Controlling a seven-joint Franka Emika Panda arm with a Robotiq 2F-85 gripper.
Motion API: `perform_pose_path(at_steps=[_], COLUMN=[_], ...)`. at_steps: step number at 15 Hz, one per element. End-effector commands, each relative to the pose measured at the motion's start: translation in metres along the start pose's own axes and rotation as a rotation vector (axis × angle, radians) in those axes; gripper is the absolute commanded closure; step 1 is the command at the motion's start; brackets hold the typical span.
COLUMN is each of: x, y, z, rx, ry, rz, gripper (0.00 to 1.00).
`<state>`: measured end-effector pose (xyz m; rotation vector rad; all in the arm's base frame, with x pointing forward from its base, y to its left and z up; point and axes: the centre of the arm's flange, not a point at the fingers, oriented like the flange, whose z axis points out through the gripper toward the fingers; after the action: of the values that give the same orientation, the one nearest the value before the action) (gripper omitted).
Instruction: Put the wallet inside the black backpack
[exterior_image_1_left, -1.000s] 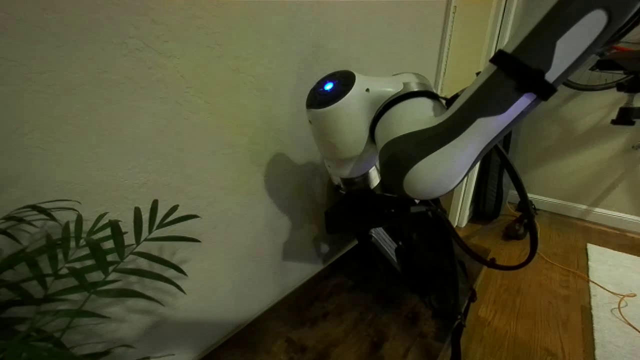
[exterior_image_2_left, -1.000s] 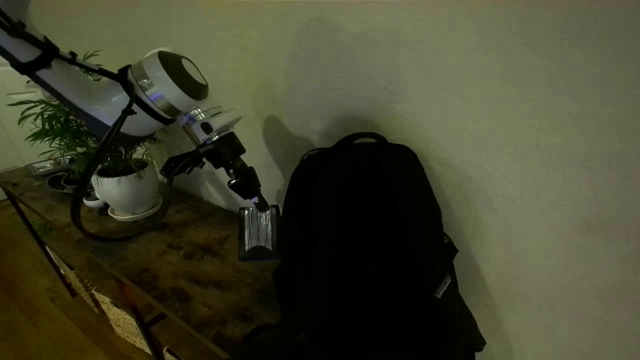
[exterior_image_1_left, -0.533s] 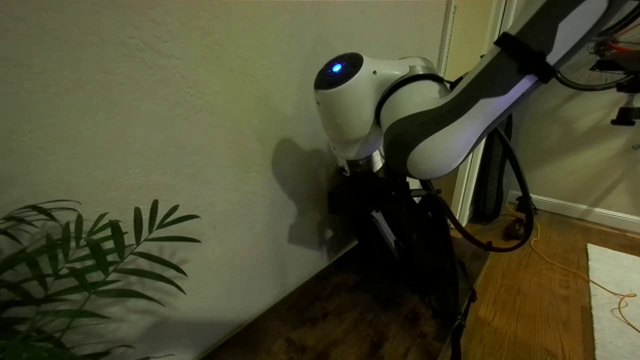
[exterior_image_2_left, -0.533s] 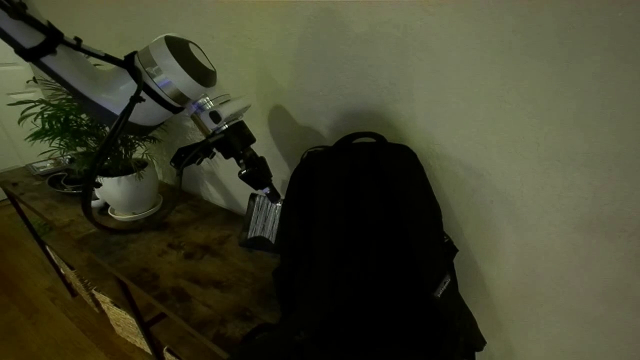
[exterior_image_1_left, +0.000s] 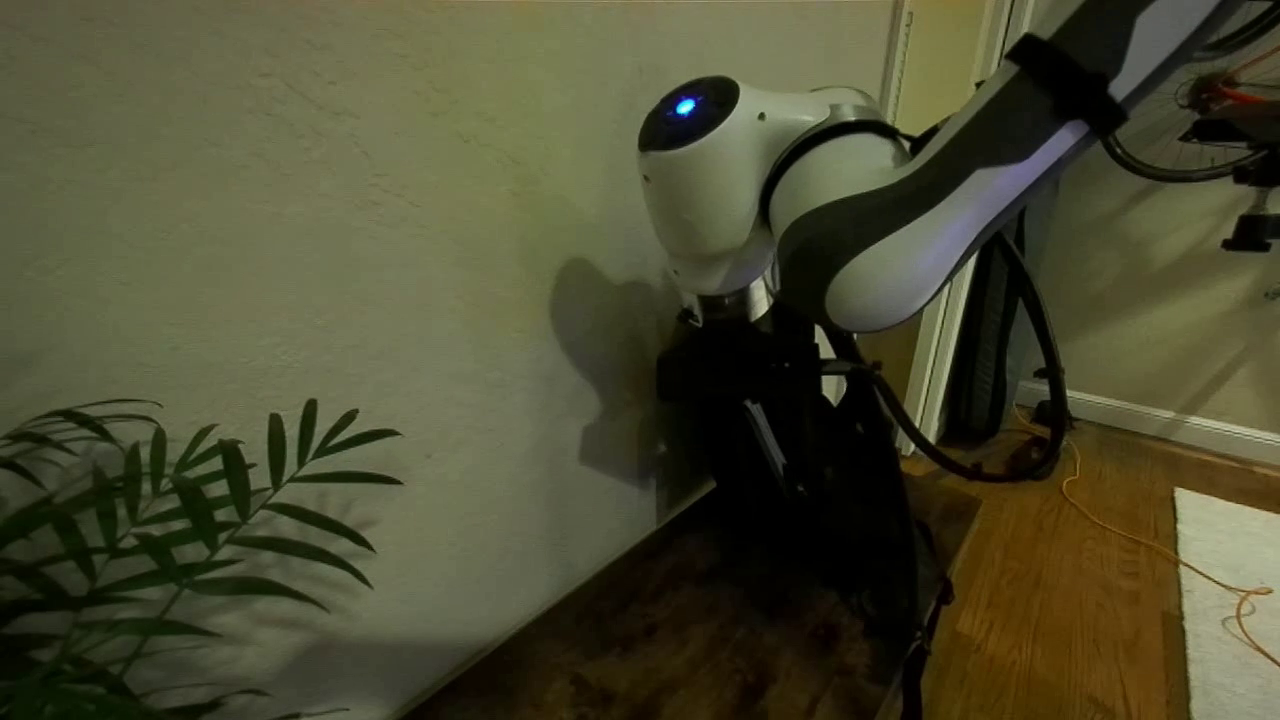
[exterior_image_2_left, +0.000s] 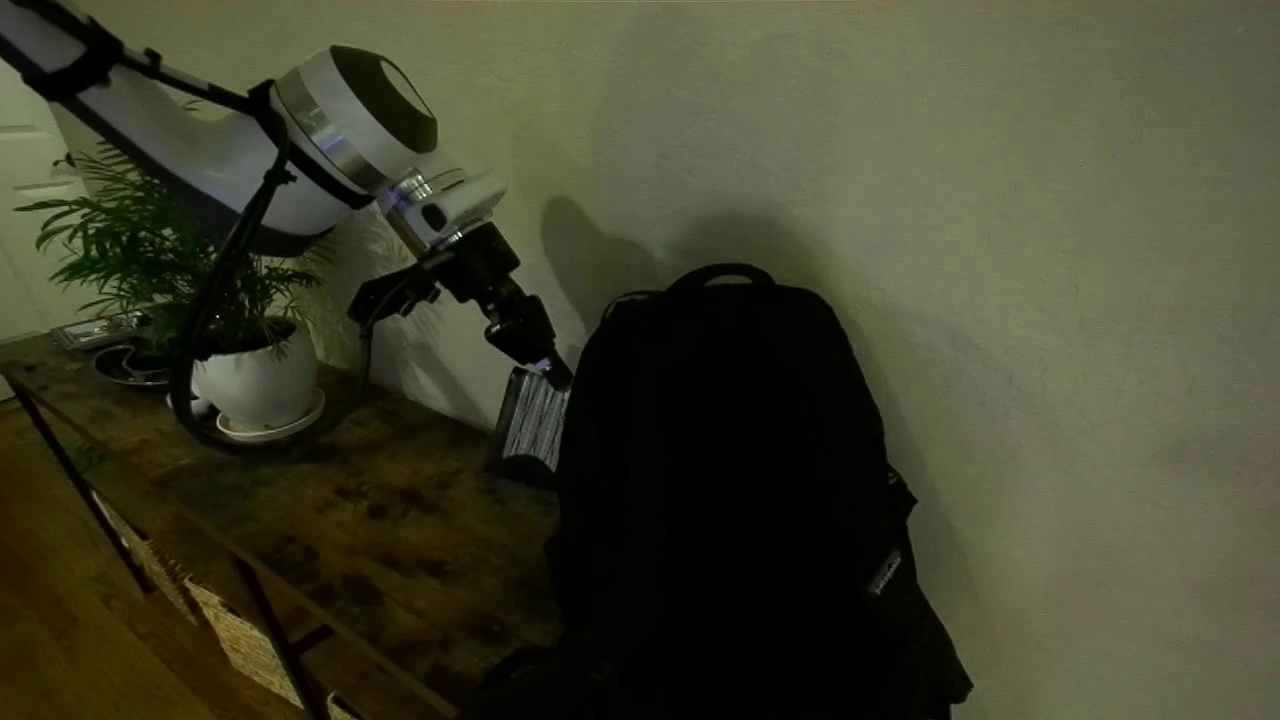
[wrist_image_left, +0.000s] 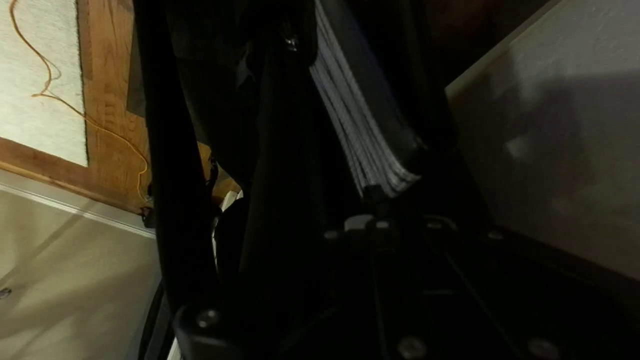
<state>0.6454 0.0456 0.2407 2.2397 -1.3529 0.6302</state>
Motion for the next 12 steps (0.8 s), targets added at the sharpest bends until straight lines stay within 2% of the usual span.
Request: perform_pose_path(at_steps=[1,12], x=[0.007,0.052], y=[0.029,0.049], z=[-0.013,-0.01], rx=[0.022,0.005], ry=[0.016,0.076], rz=[0.047,0.119], gripper=[0.99,0.99])
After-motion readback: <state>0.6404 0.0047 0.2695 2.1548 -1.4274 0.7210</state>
